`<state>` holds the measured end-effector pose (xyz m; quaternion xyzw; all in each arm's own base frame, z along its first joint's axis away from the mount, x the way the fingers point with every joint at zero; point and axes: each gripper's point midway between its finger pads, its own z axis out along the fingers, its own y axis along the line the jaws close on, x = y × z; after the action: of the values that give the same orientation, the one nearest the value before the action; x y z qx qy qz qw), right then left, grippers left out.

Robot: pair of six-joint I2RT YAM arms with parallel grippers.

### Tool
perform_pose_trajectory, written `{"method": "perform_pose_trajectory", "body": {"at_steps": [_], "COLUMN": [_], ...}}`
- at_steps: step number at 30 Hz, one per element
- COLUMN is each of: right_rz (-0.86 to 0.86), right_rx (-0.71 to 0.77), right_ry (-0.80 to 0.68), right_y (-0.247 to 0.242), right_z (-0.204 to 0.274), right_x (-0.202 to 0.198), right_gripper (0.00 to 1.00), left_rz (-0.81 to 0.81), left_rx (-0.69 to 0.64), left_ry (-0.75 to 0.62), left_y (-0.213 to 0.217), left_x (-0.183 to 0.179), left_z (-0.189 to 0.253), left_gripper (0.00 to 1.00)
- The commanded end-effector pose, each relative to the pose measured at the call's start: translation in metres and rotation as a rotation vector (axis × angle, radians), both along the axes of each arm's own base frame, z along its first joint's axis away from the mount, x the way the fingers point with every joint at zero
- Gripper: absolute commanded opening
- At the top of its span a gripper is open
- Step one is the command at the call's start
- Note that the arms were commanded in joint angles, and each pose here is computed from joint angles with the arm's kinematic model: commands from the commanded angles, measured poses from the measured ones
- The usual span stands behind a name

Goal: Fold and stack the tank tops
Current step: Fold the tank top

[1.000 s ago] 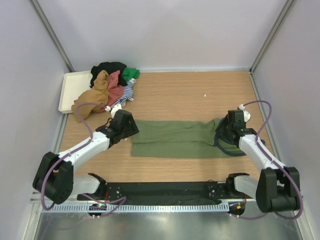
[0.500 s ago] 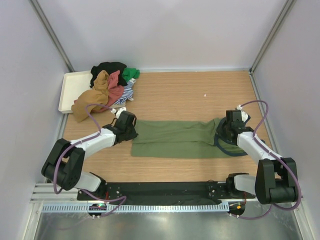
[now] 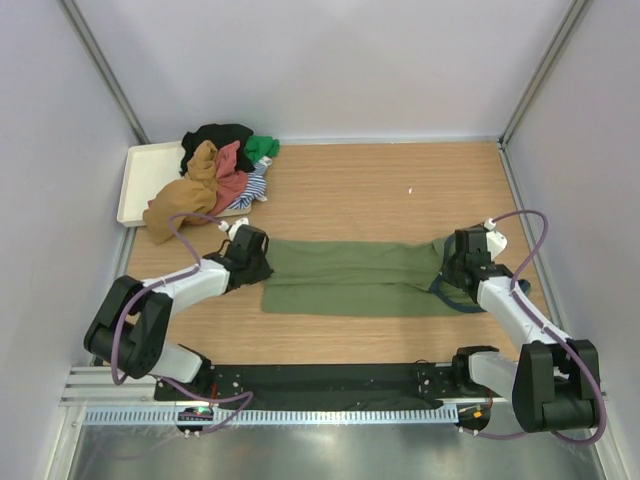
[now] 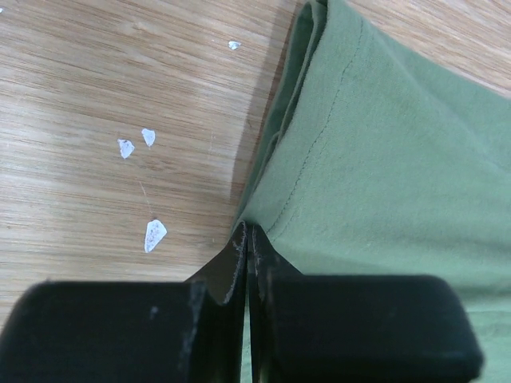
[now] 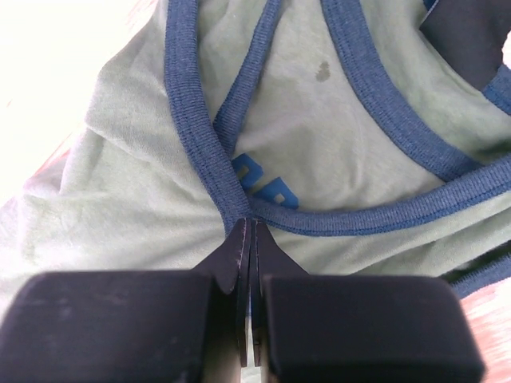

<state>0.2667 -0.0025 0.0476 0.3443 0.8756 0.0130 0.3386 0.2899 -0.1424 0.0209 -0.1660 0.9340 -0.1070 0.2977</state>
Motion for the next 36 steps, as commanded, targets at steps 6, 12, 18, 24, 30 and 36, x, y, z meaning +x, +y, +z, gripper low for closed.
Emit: {"method": "perform_pose_trajectory", "body": {"at_steps": [6, 12, 18, 24, 30, 36], "right_rz": [-0.043, -0.058, -0.111, -0.171, -0.256, -0.292], "right_rx": [-0.05, -0.089, -0.035, 0.019, 0.053, 0.074], "right_ry": [-0.028, -0.084, -0.101, -0.106, -0.093, -0.072], "right_y": [-0.013, -0.026, -0.044, -0.074, -0.102, -0.111], "right_z": [0.013, 0.041, 0.059, 0.059, 0.044, 0.028], "right_x": [0.002, 0.019, 0.048, 0.074, 0.091, 0.12], "right_gripper": [0.42, 0.49, 0.53, 0.6, 0.64, 0.77], "left_rz": [0.022, 0.024, 0.049, 0.009, -0.024, -0.015], "left_rx": [0.041, 0.037, -0.036, -0.092, -0.131, -0.135], "left_ry": [-0.016, -0.045, -0.065, -0.066, -0.028, -0.011], "left_y": [0.015, 0.016, 0.019, -0.001, -0.019, -0.023], "left_x": [-0.004, 0.005, 0.029, 0.054, 0.071, 0.081], "left_z": [0.004, 0.023, 0.037, 0.043, 0.023, 0.006], "left_gripper": [0.23, 0.36, 0.54, 0.65, 0.68, 0.7]}}
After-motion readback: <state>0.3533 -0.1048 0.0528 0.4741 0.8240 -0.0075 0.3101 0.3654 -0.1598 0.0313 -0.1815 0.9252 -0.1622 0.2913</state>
